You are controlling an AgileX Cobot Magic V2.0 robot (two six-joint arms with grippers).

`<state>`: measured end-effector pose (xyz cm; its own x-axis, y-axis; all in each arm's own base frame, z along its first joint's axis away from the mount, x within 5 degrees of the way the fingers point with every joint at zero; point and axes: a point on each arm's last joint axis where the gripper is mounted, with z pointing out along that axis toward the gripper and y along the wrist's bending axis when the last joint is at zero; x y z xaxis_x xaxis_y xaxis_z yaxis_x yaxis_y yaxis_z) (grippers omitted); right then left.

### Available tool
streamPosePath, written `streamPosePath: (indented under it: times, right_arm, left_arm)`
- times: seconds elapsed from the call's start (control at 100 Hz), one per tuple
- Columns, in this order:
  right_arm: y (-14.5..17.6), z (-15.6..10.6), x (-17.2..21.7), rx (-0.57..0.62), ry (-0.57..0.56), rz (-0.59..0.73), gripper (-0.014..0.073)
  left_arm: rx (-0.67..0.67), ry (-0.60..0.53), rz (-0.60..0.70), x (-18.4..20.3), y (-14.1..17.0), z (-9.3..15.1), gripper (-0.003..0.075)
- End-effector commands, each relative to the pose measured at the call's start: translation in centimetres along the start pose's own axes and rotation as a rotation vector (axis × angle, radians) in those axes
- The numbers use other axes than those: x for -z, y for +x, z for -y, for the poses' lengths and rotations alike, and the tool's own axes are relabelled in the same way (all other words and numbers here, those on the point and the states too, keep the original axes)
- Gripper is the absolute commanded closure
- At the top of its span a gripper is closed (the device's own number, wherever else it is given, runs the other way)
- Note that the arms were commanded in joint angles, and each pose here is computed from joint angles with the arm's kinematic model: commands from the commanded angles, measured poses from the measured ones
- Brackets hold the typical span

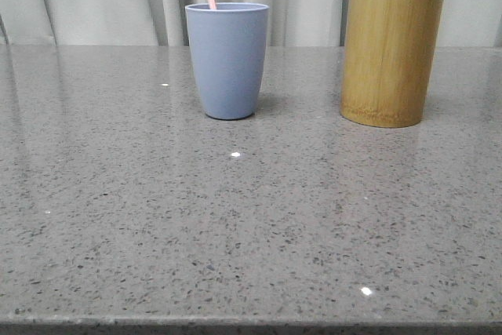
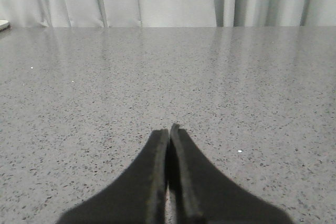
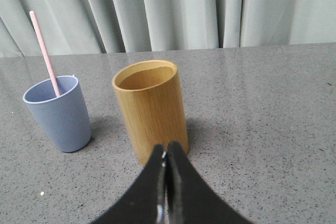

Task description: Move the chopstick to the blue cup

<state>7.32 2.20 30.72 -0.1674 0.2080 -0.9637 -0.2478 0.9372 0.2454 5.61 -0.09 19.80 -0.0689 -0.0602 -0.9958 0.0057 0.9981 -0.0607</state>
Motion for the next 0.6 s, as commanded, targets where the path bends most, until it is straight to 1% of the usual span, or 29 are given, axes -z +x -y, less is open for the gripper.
streamPosePath:
  times: [0.0, 0.34, 0.47, 0.59]
  right_arm:
    - [-1.5, -0.2, 0.2, 0.015, -0.004, 0.099, 0.0662]
    - [-1.5, -0.2, 0.2, 0.015, -0.004, 0.1, 0.0662]
    - [-1.0, -0.1, 0.0, 0.016, 0.001, 0.094, 0.0662]
    - [-0.3, 0.5, -0.4, 0.068, 0.037, 0.126, 0.0662]
  left_arm:
    - [0.008, 0.002, 0.101, 0.3, -0.6, 0.0, 0.0739]
    - [0.008, 0.002, 0.101, 0.3, -0.6, 0.0, 0.0739]
    - [0.008, 0.002, 0.101, 0.3, -0.6, 0.0, 0.0739]
    - [0.008, 0.002, 0.101, 0.3, -0.6, 0.0, 0.0739]
